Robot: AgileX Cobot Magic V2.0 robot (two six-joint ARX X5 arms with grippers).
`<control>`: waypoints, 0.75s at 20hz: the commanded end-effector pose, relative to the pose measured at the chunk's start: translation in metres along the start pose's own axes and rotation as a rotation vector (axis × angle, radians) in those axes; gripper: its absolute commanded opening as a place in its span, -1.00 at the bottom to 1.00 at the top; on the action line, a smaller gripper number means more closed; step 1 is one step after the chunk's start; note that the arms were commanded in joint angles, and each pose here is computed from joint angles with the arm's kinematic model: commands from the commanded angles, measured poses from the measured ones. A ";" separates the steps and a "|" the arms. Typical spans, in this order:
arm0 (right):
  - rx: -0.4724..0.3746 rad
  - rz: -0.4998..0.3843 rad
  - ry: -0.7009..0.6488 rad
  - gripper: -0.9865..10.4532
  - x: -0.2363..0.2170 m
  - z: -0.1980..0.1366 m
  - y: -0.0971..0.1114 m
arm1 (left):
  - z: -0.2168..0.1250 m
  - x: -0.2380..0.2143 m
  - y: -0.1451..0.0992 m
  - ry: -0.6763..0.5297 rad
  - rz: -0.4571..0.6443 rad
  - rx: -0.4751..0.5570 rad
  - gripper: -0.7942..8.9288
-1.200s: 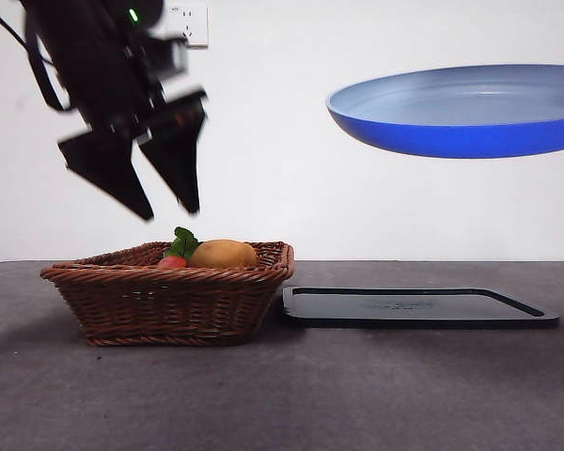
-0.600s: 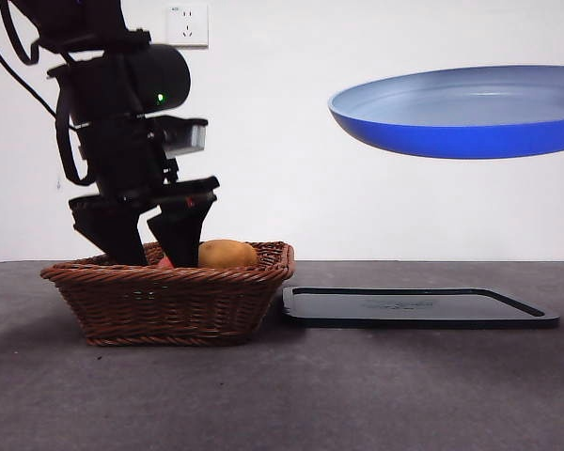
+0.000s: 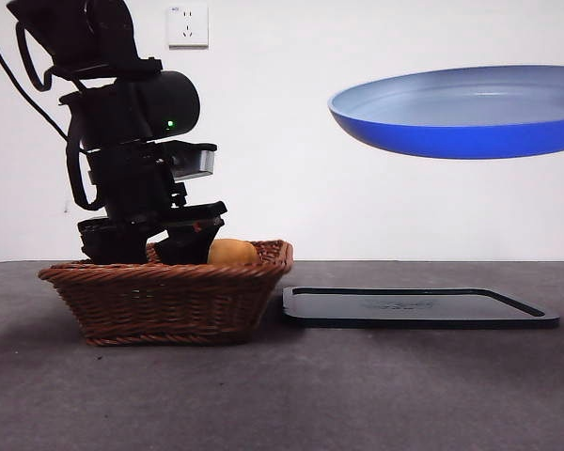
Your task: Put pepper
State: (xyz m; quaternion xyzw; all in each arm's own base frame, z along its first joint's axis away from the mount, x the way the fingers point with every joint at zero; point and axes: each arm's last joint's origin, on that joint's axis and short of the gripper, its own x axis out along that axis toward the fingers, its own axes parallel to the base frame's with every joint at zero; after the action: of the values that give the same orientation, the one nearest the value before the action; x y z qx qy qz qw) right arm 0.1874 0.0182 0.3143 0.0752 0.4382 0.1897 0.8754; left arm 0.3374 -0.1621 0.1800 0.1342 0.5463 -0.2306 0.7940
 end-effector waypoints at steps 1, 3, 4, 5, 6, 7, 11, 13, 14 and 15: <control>-0.005 0.007 -0.026 -0.82 -0.003 0.006 0.002 | 0.002 0.009 -0.003 0.014 -0.008 0.012 -0.15; -0.006 0.006 -0.027 -0.82 -0.003 0.006 0.002 | 0.003 0.008 -0.004 0.006 -0.008 0.014 -0.29; -0.006 0.006 -0.026 -0.82 -0.003 0.006 0.002 | 0.003 0.008 -0.004 0.006 -0.009 0.014 -0.36; -0.008 0.006 -0.026 -0.82 -0.003 0.006 0.002 | 0.003 0.008 -0.005 0.006 -0.009 0.014 -0.43; -0.008 0.006 -0.026 -0.82 -0.003 0.006 0.002 | 0.003 0.008 -0.005 0.005 -0.010 0.010 -0.50; -0.009 0.006 -0.027 -0.82 -0.003 0.006 0.002 | 0.003 0.008 -0.005 0.004 -0.011 0.008 -0.55; -0.009 0.005 -0.027 -0.82 -0.003 0.006 0.002 | 0.005 0.001 -0.005 -0.015 -0.011 0.010 -0.59; -0.008 0.005 -0.025 -0.82 -0.003 0.006 0.001 | 0.007 -0.011 -0.006 -0.050 -0.009 0.012 -0.59; -0.006 0.005 -0.023 -0.82 -0.002 0.006 0.001 | 0.010 -0.019 -0.006 -0.062 -0.010 0.013 -0.59; -0.004 0.005 -0.017 -0.82 -0.001 0.006 0.001 | 0.013 -0.029 -0.007 -0.074 -0.009 0.014 -0.59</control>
State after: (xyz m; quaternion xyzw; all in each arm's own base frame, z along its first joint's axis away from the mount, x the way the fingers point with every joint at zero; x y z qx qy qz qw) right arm 0.1883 0.0182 0.3135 0.0754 0.4402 0.1892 0.8745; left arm 0.3316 -0.1627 0.2045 0.1329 0.5311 -0.2363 0.8028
